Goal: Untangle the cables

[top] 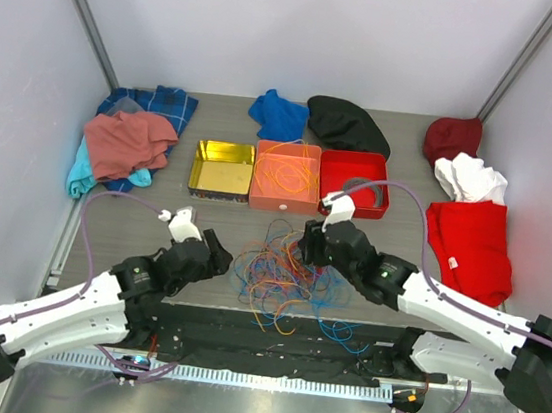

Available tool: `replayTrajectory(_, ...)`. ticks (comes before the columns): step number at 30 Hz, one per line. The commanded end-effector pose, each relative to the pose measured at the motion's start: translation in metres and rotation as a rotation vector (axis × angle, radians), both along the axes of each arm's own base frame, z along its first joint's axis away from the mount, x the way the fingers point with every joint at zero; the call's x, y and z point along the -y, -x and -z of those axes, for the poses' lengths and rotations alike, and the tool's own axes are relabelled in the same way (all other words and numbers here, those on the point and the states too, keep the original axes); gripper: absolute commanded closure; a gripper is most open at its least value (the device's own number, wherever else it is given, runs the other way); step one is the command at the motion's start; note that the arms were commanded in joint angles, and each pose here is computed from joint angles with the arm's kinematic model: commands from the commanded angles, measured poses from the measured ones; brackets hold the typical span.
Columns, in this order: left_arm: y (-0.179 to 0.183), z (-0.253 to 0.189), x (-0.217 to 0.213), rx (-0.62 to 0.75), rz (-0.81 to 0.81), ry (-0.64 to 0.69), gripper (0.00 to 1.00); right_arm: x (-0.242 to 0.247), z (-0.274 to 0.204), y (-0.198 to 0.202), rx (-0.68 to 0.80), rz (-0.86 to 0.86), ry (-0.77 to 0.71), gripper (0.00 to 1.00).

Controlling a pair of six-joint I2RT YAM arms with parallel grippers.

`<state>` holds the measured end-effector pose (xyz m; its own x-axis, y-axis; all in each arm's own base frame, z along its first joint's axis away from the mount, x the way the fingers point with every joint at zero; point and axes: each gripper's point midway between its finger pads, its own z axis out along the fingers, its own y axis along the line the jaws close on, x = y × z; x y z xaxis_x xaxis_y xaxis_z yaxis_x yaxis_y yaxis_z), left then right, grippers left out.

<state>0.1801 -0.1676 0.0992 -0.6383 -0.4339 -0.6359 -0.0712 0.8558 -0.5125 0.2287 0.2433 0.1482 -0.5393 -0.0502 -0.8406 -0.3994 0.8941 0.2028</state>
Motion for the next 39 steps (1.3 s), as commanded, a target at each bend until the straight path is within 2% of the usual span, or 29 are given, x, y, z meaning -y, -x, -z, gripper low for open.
replayTrajectory(1,-0.015,-0.025,0.024,0.054,0.02,0.069,0.41,-0.014,-0.011,0.012,-0.001,-0.042,-0.08,0.46)
replayTrajectory(8,-0.018,-0.02,0.042,-0.003,0.055,0.05,0.42,-0.031,0.004,0.009,-0.025,-0.09,-0.045,0.47)
replayTrajectory(13,-0.016,-0.02,0.04,-0.005,0.045,0.065,0.43,-0.036,0.017,0.013,-0.064,-0.12,-0.003,0.5)
replayTrajectory(24,-0.013,-0.016,0.036,-0.008,0.038,0.075,0.43,-0.045,0.003,0.03,-0.058,-0.175,-0.08,0.52)
replayTrajectory(27,-0.013,-0.015,0.037,-0.012,0.039,0.075,0.43,-0.055,0.014,0.037,-0.1,-0.231,-0.047,0.51)
replayTrajectory(30,-0.012,-0.013,0.038,-0.016,0.041,0.075,0.43,-0.054,0.041,0.039,-0.158,-0.217,0.038,0.53)
replayTrajectory(33,-0.012,-0.015,0.038,-0.013,0.042,0.081,0.43,-0.051,0.05,0.036,-0.163,-0.179,0.052,0.55)
replayTrajectory(35,-0.012,-0.013,0.037,-0.016,0.042,0.081,0.43,-0.048,0.052,0.033,-0.158,-0.161,0.061,0.58)
replayTrajectory(39,-0.011,-0.014,0.036,-0.011,0.041,0.085,0.43,-0.045,0.039,0.031,-0.133,-0.136,0.04,0.78)
